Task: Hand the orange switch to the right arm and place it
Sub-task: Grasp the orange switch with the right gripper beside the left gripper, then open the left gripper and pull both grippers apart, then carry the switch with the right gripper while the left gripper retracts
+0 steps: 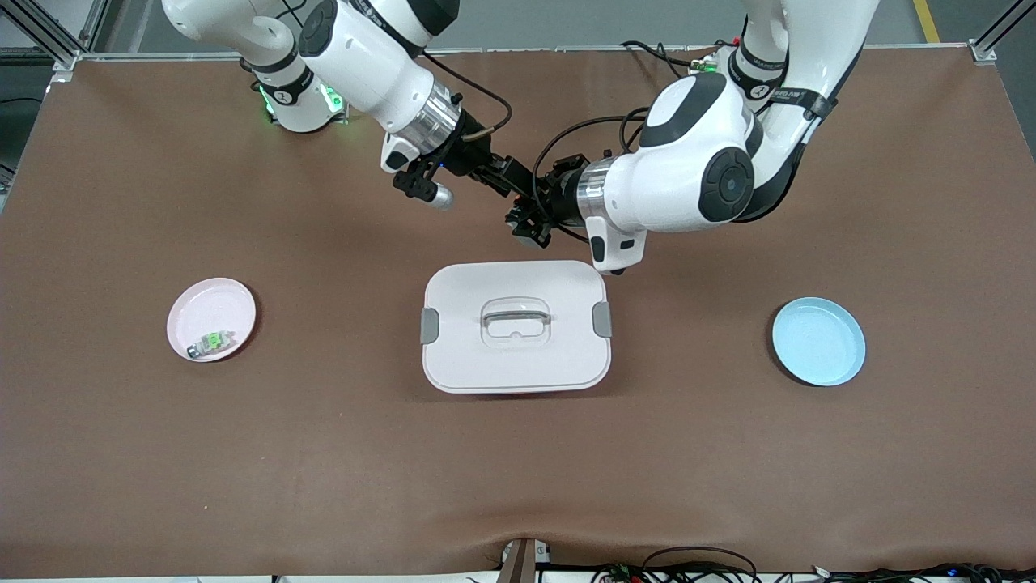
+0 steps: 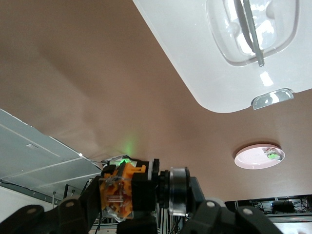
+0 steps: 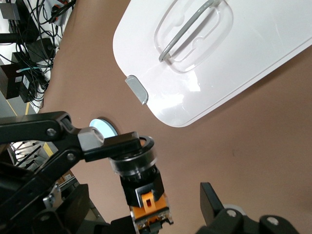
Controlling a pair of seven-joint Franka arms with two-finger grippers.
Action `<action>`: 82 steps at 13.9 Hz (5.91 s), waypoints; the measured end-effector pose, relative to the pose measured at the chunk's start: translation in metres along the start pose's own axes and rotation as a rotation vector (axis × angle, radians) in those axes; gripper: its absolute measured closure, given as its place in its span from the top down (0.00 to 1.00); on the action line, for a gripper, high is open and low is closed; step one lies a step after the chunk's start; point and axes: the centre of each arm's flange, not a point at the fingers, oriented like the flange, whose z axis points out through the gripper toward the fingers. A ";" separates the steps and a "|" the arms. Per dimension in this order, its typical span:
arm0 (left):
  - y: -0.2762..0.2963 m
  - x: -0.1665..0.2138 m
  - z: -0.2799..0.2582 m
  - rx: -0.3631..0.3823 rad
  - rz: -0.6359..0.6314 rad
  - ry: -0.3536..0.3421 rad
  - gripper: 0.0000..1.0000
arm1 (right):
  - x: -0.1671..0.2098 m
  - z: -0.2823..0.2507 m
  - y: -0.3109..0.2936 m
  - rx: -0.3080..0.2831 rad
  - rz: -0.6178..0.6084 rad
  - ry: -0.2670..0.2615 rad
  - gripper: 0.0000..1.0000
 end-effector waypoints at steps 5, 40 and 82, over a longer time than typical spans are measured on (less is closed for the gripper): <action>-0.001 -0.003 0.002 0.003 -0.013 -0.004 0.72 | -0.001 0.000 0.000 0.000 -0.036 -0.001 1.00; -0.009 0.076 -0.163 -0.128 0.105 0.303 1.00 | 0.062 -0.072 0.028 -0.434 -0.550 -0.065 0.37; -0.194 0.146 -0.328 0.415 0.989 0.667 1.00 | 0.388 -0.195 0.397 -0.841 -1.967 -0.425 0.37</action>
